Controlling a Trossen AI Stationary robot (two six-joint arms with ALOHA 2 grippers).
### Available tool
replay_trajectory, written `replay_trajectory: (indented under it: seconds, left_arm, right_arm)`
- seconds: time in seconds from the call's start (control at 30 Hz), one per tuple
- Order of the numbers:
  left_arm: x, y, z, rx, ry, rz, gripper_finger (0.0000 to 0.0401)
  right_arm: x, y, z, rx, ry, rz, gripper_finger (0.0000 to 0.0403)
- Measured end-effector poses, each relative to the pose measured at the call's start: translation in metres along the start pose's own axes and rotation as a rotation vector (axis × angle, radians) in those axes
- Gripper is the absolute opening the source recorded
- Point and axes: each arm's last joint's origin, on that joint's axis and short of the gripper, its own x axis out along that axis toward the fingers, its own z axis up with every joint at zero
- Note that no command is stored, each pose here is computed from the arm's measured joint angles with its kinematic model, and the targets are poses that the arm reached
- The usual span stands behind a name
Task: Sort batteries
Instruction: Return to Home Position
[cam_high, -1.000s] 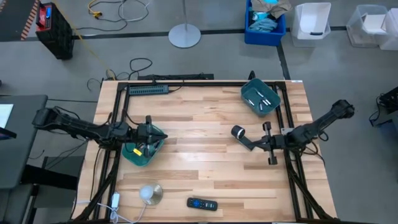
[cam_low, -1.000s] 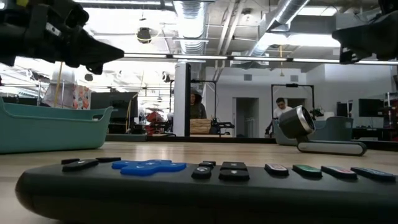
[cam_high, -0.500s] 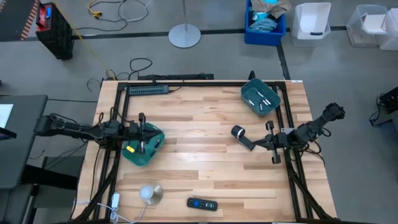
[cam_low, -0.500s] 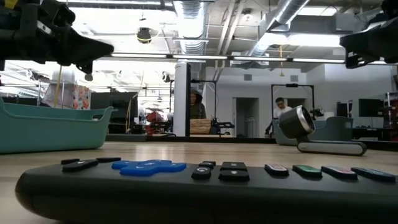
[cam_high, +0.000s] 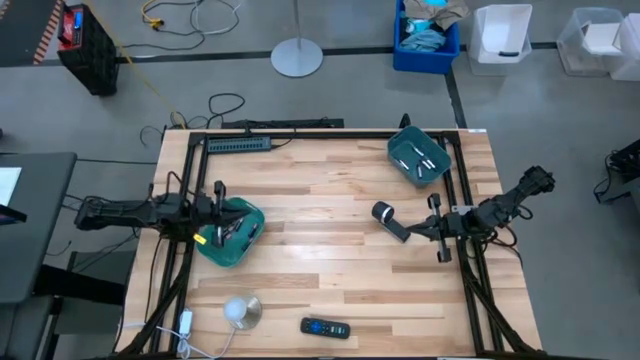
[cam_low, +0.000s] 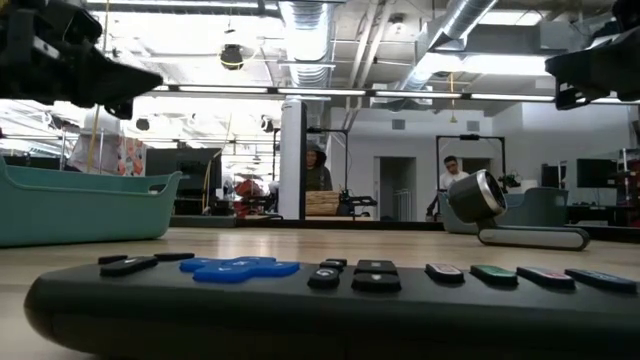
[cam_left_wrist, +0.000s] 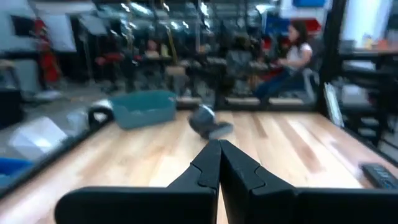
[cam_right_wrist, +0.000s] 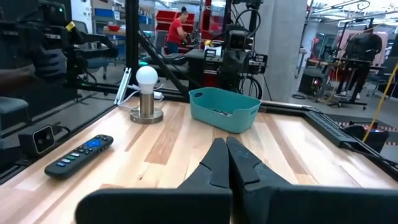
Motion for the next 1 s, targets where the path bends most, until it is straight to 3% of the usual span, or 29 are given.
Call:
replay_trajectory:
  seconds: [0.23, 1.0]
  left_arm:
    - [-0.0018, 0.0000, -0.0022, -0.010, 0.106, -0.006, 0.0000]
    - [-0.0013, 0.0002, 0.0004, -0.036, 0.075, 0.004, 0.0000]
  right_arm:
    - [0.0000, 0.0003, -0.0002, 0.001, 0.002, 0.003, 0.0000]
    - [0.0000, 0.0002, -0.0001, 0.001, 0.000, 0.003, 0.0037]
